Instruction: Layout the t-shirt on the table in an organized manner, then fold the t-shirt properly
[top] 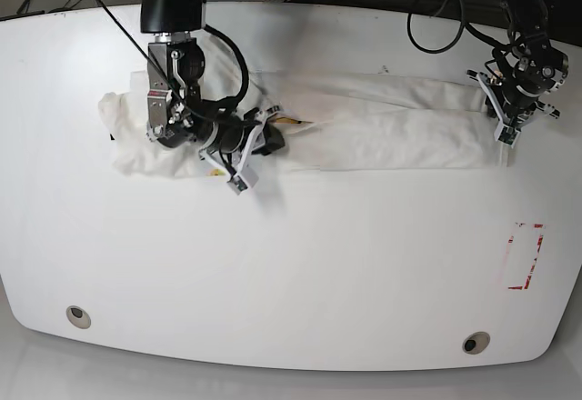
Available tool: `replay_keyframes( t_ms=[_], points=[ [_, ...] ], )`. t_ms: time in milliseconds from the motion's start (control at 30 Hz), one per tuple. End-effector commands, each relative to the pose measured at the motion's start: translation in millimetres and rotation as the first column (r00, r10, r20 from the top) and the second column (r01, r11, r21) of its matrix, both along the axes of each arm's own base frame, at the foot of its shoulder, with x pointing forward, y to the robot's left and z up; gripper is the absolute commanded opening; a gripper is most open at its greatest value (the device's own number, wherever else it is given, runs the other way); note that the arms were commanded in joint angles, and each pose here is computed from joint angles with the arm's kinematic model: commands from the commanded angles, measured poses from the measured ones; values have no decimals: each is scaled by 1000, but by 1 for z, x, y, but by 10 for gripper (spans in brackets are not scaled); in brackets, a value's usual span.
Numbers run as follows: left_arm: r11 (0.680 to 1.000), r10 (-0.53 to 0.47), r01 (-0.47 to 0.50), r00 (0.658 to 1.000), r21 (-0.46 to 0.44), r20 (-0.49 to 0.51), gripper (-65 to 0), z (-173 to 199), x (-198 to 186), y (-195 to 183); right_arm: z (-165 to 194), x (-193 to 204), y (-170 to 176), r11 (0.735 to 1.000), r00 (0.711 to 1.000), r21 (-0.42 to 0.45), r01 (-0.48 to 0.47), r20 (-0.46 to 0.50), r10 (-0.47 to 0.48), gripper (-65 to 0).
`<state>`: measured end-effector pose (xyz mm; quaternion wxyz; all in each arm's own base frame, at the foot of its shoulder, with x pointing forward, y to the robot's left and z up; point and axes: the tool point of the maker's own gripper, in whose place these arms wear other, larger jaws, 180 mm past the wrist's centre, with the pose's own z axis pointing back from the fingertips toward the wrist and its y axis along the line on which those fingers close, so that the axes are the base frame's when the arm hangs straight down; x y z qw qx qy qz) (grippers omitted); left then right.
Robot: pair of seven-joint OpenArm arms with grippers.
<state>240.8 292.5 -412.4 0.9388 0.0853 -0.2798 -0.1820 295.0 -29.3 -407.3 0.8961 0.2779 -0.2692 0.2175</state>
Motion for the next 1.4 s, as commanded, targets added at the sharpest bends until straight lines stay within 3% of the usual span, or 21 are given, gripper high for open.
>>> replay_keyframes(
  t_ms=[0, 200, 433, 767, 1033, 1367],
  points=[
    [1000, -6, 6, 1000, 12, 26, -558, 9, 6, 3, 14, -2, 0, 999, 998, -1, -45, 44, 45, -567],
    [1000, -7, 7, 1000, 12, 24, -558, 8, 6, 2, 19, -26, -1, 991, 991, -15, -134, 19, 134, -567],
    [1000, -9, 9, 1000, 12, 27, -558, 9, 7, 2, 19, -32, -24, 987, 989, -53, -149, 2, 150, -567],
    [999, -30, 25, 995, 47, 96, -557, 34, 24, 3, 83, -28, -18, 978, 968, 22, -208, 148, 202, -563],
    [997, -48, 39, 989, 71, 142, -555, 51, 33, 1, 93, -10, -59, 999, 984, 27, -34, 174, 29, -564],
    [997, -41, 28, 983, 74, 177, -555, 61, 43, 3, 68, -6, -103, 980, 975, -181, 78, 218, -38, -567]
  ],
)
